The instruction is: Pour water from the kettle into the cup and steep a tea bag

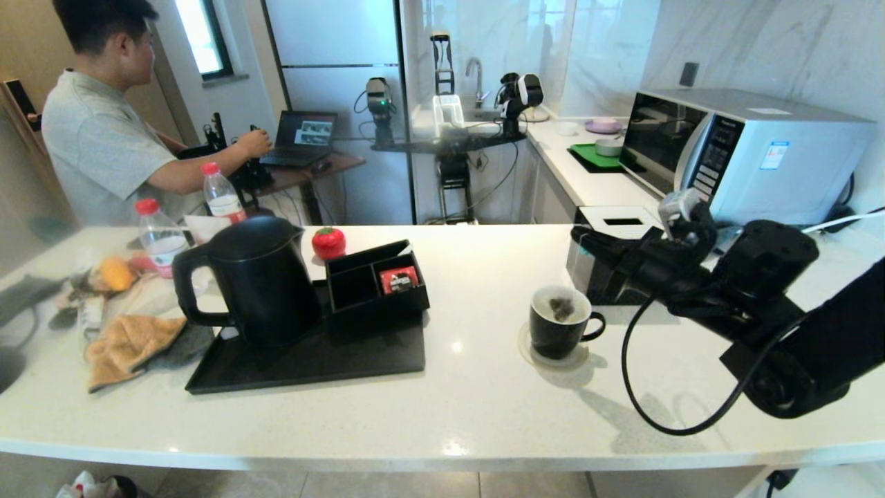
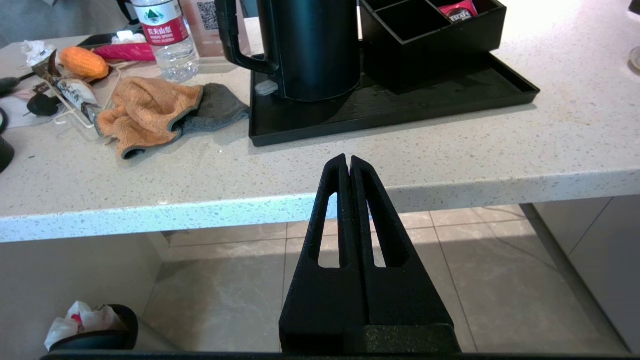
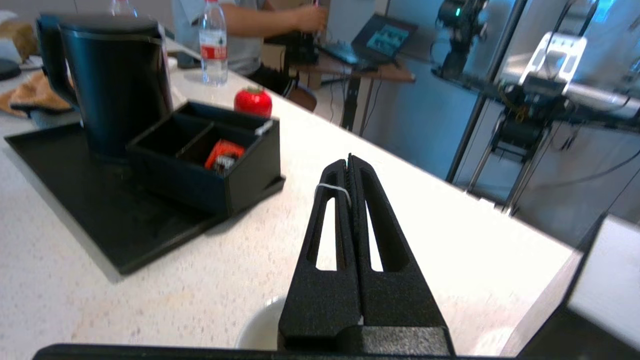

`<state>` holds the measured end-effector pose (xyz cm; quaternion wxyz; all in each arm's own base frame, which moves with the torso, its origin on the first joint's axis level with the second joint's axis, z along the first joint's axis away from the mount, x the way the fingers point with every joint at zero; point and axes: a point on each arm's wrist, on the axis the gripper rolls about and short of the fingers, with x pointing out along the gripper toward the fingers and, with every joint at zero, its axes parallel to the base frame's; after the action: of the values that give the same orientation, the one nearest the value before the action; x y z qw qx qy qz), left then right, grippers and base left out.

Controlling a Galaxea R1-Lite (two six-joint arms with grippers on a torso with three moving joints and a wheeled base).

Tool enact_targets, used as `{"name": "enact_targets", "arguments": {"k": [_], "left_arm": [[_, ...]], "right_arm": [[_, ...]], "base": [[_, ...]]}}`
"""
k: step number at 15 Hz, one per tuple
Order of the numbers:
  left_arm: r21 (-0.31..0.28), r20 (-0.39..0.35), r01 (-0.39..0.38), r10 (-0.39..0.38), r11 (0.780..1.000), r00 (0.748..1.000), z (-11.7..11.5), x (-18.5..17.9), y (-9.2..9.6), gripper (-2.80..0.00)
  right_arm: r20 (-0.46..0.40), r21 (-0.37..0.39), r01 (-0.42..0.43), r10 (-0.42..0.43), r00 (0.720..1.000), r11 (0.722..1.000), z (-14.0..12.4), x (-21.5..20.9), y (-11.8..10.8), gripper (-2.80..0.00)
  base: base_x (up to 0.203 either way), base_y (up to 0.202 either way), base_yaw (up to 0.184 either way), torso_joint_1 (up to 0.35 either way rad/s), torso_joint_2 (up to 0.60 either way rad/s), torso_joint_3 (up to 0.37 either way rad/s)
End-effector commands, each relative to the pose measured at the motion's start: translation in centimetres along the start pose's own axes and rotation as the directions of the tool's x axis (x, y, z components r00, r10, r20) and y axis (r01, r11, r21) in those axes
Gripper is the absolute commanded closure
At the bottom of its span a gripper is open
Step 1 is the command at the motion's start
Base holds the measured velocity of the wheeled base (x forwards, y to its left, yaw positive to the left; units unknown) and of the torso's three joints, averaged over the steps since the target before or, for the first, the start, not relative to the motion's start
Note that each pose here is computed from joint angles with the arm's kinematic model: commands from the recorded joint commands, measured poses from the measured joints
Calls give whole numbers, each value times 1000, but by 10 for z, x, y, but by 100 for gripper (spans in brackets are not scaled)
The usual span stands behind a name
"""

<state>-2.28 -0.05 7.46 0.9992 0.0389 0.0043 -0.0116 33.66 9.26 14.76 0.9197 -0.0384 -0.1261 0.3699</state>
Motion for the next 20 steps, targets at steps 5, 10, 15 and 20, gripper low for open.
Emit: {"name": "enact_targets", "arguments": {"k": [5, 10, 15, 20], "left_arm": [[0, 0, 0, 0, 1000, 1000, 0, 0, 0, 0], [0, 0, 0, 0, 1000, 1000, 0, 0, 0, 0], [0, 0, 0, 0, 1000, 1000, 0, 0, 0, 0], [0, 0, 0, 0, 1000, 1000, 0, 0, 0, 0]], "right_arm": [[-89, 43, -11, 15, 996, 999, -45, -1, 3, 0], [-101, 49, -11, 16, 995, 999, -49, -2, 4, 0], [-17, 5, -6, 6, 1000, 1000, -26, 8, -3, 0], [66, -27, 1, 0, 998, 1000, 3, 11, -8, 0]], "base": [[0, 0, 0, 0, 0, 0], [0, 0, 0, 0, 0, 0], [0, 0, 0, 0, 0, 0], [0, 0, 0, 0, 0, 0]]}}
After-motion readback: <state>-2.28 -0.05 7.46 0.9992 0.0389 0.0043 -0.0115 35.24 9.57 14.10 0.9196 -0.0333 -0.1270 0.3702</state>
